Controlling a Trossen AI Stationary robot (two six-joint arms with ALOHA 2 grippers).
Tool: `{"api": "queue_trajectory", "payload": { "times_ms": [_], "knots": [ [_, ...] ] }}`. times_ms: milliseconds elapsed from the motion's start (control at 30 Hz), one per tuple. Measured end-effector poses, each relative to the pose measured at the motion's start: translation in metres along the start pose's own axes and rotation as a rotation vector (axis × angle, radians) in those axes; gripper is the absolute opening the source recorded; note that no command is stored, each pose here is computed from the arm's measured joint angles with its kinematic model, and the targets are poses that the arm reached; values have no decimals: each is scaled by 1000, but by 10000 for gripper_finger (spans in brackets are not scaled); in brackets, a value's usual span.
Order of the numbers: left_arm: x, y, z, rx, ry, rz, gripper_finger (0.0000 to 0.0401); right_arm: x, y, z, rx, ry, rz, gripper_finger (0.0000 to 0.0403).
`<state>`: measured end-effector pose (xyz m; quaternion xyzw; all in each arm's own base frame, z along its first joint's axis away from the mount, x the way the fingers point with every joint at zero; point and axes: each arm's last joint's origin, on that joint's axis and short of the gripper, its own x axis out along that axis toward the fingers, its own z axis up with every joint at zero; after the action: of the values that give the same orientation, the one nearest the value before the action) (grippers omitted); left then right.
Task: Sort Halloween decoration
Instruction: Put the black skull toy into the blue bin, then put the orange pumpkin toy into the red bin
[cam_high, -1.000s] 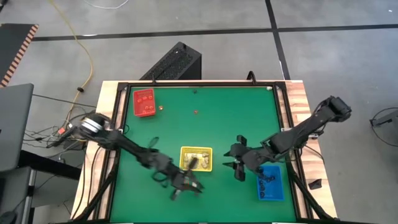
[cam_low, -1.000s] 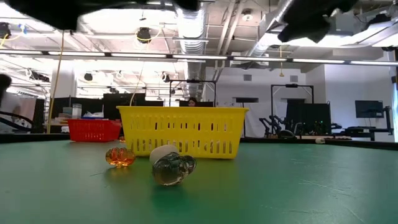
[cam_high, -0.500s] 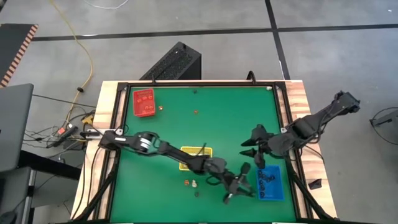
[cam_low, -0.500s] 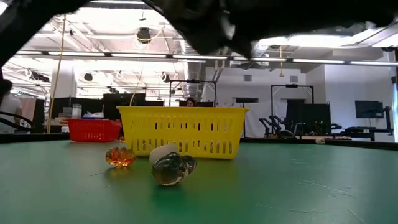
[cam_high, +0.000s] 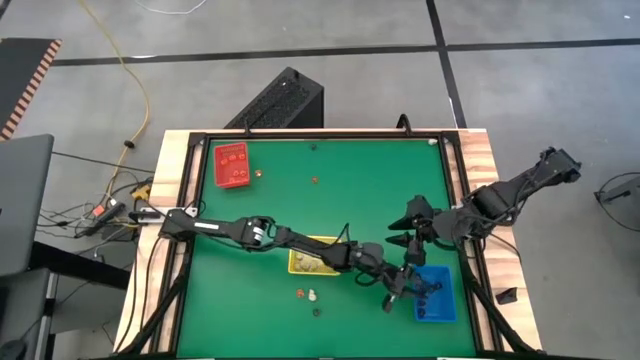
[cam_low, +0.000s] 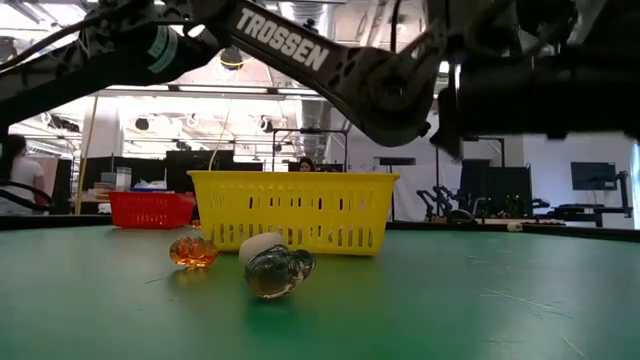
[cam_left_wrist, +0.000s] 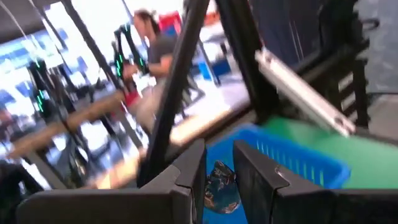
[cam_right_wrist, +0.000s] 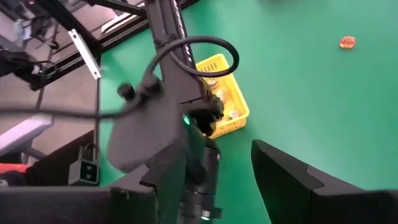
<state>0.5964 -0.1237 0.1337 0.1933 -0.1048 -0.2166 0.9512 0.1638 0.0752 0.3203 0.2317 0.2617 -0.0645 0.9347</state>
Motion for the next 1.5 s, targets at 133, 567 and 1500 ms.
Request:
{"api": "queue_trajectory", "payload": {
  "times_ms": [133, 567, 1500],
  "knots": [
    [-3, 5, -11, -36, 83, -15, 66, 5, 1, 1, 5, -5, -9, 212],
    [-4, 10, -13, -21, 110, 42, 128, 13, -7, 7, 35, -3, -47, 212],
    [-117, 83, 192, 0, 1174, 123, 96, 50, -120, 78, 2, -138, -436, 212]
  ]
}}
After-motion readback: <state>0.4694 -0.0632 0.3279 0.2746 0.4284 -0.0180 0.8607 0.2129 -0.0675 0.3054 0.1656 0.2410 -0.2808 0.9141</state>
